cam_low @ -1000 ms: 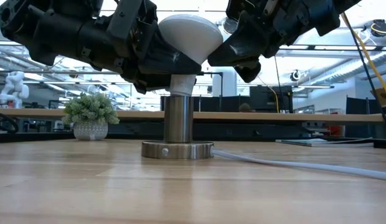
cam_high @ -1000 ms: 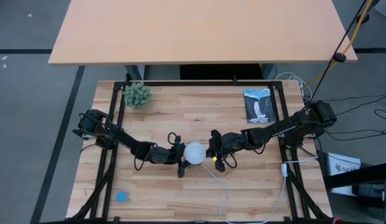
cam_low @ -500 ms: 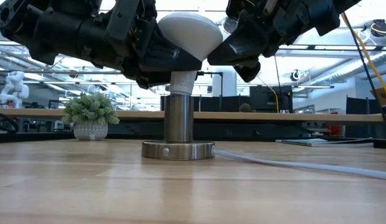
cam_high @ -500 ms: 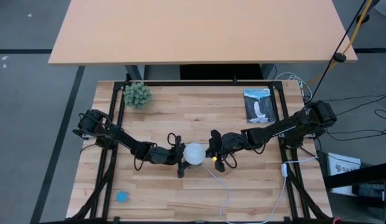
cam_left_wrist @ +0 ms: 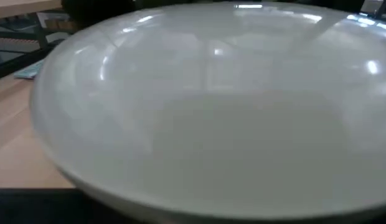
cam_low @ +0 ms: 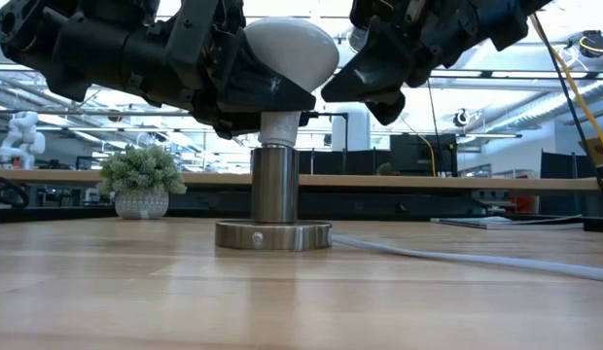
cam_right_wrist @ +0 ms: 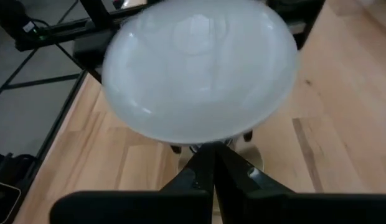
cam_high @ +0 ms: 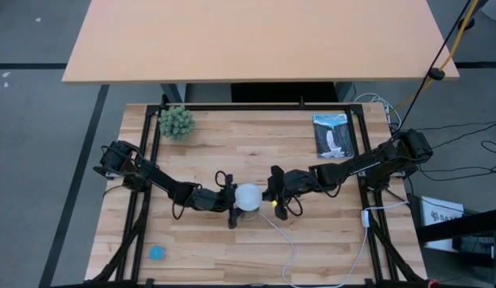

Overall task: Screw lightbulb
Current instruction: Insert the white lightbulb into the desk lamp

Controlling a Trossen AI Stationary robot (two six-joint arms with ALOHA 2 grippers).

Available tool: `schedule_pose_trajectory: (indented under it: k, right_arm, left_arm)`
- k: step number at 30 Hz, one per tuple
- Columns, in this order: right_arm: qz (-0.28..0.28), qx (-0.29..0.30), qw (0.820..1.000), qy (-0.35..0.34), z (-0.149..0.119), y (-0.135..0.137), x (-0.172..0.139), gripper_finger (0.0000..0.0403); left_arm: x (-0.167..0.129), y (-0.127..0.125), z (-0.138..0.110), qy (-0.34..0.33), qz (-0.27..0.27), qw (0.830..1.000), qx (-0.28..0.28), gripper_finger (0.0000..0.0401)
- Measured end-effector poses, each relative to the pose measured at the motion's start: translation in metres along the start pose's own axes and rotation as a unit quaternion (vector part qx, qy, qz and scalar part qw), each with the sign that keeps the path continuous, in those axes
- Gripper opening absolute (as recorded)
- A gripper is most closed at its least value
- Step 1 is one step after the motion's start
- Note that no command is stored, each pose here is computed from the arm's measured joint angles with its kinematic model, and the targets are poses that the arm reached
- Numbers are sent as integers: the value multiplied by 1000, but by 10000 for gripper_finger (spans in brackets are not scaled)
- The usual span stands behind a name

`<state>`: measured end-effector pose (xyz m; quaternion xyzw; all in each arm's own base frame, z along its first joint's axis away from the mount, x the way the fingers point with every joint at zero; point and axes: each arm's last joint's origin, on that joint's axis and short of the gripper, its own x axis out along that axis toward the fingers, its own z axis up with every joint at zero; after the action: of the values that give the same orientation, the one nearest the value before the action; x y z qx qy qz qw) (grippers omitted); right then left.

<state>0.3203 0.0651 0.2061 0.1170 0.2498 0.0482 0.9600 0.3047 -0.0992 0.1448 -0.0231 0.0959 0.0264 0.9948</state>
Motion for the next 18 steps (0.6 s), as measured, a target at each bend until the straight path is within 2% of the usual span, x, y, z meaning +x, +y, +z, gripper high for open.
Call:
schedule_pose_trajectory:
  k: [10, 18]
  right_arm:
    - [14, -41, 999, -28, 4, 7, 0, 0]
    - [13, -40, 999, -16, 2, 6, 0, 0]
  left_arm:
    - [-2, -4, -3, 15, -5, 1000, 7, 220]
    - [-3, -7, -4, 16, -5, 1000, 10, 220]
